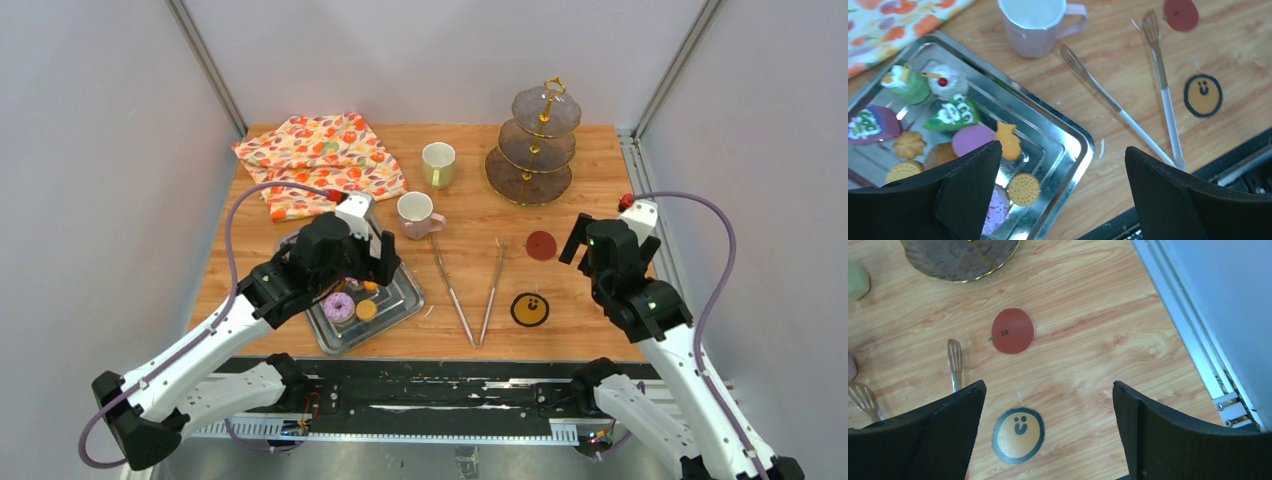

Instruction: Serve the afternoon tea

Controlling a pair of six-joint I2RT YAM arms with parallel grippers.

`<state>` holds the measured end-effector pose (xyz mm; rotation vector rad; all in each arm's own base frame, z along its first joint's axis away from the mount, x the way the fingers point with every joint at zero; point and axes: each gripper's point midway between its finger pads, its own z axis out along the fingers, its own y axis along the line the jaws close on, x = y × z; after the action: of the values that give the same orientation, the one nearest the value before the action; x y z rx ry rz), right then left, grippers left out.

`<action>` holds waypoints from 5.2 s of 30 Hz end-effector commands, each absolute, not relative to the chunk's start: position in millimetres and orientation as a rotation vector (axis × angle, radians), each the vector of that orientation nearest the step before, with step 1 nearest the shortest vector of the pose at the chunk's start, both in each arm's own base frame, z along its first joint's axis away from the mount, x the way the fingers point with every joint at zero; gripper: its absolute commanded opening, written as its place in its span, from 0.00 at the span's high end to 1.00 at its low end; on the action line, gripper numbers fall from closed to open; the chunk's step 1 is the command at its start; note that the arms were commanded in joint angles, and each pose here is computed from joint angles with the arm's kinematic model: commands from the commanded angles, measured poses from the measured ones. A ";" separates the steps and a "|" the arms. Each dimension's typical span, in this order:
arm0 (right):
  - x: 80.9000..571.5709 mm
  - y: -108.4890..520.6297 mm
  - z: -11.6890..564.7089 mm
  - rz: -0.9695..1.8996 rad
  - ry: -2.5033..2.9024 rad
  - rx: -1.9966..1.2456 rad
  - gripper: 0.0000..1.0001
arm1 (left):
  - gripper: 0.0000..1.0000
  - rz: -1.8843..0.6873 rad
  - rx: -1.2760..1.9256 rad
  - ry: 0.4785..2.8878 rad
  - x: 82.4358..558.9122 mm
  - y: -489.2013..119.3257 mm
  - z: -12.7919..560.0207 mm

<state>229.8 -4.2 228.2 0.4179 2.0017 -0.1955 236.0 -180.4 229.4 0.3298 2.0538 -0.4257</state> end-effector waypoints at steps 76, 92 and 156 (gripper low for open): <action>190.5 215.1 35.8 0.196 2.555 -0.451 0.15 | 0.02 -0.455 -0.106 2.217 242.0 -144.1 189.6; 187.4 222.0 67.2 0.319 2.467 -0.342 0.14 | 0.02 -0.490 -0.094 2.227 241.2 -150.7 187.2; 207.0 206.9 40.1 0.076 2.439 -0.813 0.19 | 0.02 -0.528 -0.116 2.232 244.8 -158.1 182.5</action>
<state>208.9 209.9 26.1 -0.8349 2.4408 0.0359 240.9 -157.9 172.5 -0.1102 2.2670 -0.5145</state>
